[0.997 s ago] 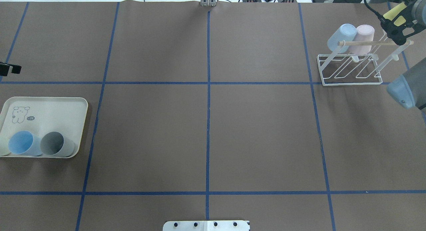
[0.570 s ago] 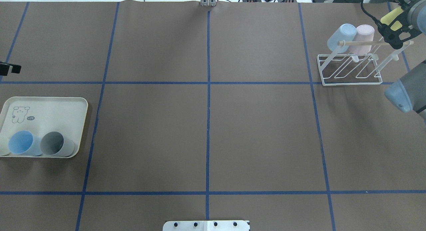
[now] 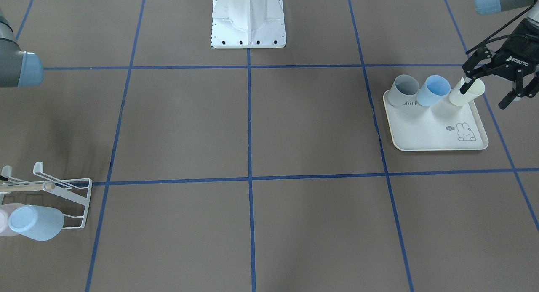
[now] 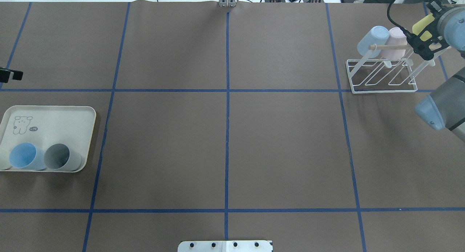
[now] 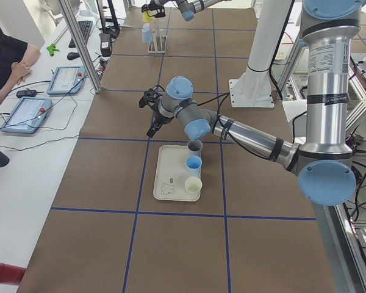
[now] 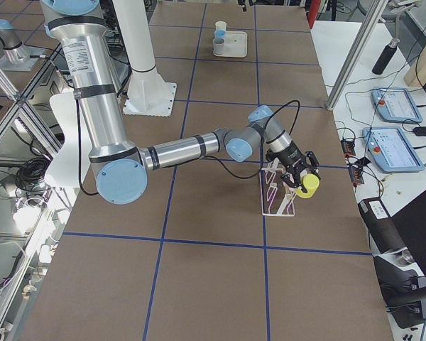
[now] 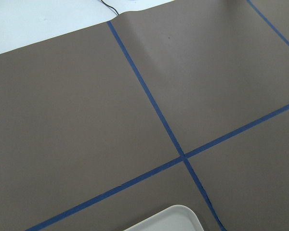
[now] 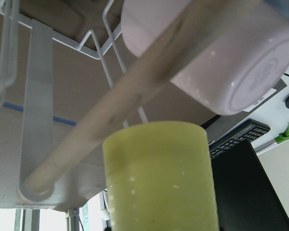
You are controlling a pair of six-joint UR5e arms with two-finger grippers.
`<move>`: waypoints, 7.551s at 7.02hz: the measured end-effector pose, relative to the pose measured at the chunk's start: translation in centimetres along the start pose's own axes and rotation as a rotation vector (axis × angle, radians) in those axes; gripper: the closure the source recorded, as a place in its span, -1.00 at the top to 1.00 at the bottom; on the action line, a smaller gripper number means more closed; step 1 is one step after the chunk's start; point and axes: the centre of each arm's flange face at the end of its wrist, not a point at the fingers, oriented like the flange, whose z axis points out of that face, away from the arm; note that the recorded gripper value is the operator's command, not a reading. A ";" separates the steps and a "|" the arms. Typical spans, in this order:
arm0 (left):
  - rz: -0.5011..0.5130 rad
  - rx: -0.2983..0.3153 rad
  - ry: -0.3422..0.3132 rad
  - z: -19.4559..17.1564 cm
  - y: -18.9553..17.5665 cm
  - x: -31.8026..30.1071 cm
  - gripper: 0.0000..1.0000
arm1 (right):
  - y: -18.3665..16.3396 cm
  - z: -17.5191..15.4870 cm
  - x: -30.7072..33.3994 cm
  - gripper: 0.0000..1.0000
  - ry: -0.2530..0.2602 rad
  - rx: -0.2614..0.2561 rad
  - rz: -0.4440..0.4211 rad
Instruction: Transfer IKEA cup to right arm and place on rack
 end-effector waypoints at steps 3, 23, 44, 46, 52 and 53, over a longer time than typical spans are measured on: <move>-0.002 0.000 -0.001 0.0 0.0 0.0 1.00 | -0.9 0.3 -0.2 0.12 -0.006 -0.011 -0.015; -0.030 -0.013 -0.062 -0.2 2.6 -1.8 1.00 | -4.1 -21.0 5.4 0.98 -0.085 0.742 1.149; 0.014 -0.037 -0.107 2.0 22.4 -14.8 -1.00 | -16.4 -31.1 7.4 0.98 -0.448 0.986 1.499; -0.043 0.024 -0.150 -2.6 15.5 -16.4 -1.00 | -17.3 -32.5 8.4 0.98 -0.438 1.042 1.477; -0.552 0.022 0.344 -10.3 -4.4 1.9 -1.00 | -23.6 -34.5 7.9 0.97 -0.312 1.458 1.354; -0.589 -0.030 0.430 -9.5 -5.7 5.7 -1.00 | -24.4 -35.4 7.8 0.97 -0.274 1.520 1.346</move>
